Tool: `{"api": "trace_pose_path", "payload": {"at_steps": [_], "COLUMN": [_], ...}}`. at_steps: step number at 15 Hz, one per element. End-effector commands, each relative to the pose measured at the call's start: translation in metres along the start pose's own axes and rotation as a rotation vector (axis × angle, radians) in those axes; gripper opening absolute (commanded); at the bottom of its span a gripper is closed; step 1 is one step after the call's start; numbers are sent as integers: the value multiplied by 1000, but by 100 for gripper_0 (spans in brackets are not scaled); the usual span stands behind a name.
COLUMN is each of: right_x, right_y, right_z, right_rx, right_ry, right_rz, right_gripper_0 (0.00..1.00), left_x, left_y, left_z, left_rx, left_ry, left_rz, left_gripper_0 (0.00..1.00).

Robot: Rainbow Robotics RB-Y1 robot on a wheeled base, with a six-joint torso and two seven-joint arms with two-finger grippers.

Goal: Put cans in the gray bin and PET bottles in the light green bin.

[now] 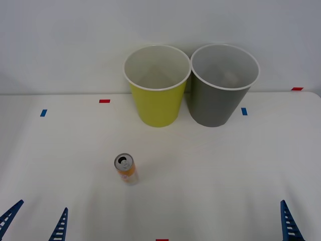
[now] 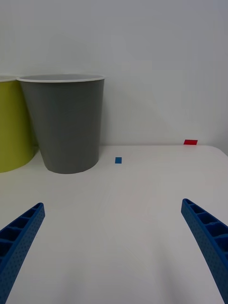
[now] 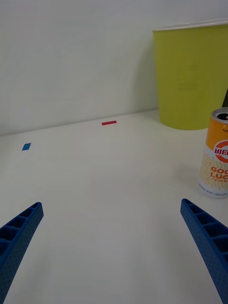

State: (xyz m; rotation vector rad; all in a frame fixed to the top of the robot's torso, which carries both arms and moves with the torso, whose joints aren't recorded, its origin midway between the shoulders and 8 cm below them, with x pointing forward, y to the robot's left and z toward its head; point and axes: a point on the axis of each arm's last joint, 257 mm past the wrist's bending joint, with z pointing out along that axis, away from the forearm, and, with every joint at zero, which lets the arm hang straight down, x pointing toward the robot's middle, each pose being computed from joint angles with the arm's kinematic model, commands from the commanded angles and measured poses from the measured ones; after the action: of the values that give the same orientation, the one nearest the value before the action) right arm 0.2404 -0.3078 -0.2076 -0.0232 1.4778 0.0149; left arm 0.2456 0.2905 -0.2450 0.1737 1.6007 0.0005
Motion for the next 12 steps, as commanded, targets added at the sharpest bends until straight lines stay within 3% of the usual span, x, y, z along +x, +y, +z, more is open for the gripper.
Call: {"api": "trace_pose_path", "payload": {"at_steps": [1, 12], "right_x": [0, 0], "right_y": [0, 0], "right_z": [0, 0], "right_rx": [0, 0], "right_ry": [0, 0], "right_rz": [0, 0], "right_gripper_0": [100, 100], "left_x": [0, 0], "left_y": [0, 0], "left_z": [0, 0], "left_rx": [0, 0], "left_ry": [0, 0], "left_rz": [0, 0], "left_gripper_0": [100, 100]}}
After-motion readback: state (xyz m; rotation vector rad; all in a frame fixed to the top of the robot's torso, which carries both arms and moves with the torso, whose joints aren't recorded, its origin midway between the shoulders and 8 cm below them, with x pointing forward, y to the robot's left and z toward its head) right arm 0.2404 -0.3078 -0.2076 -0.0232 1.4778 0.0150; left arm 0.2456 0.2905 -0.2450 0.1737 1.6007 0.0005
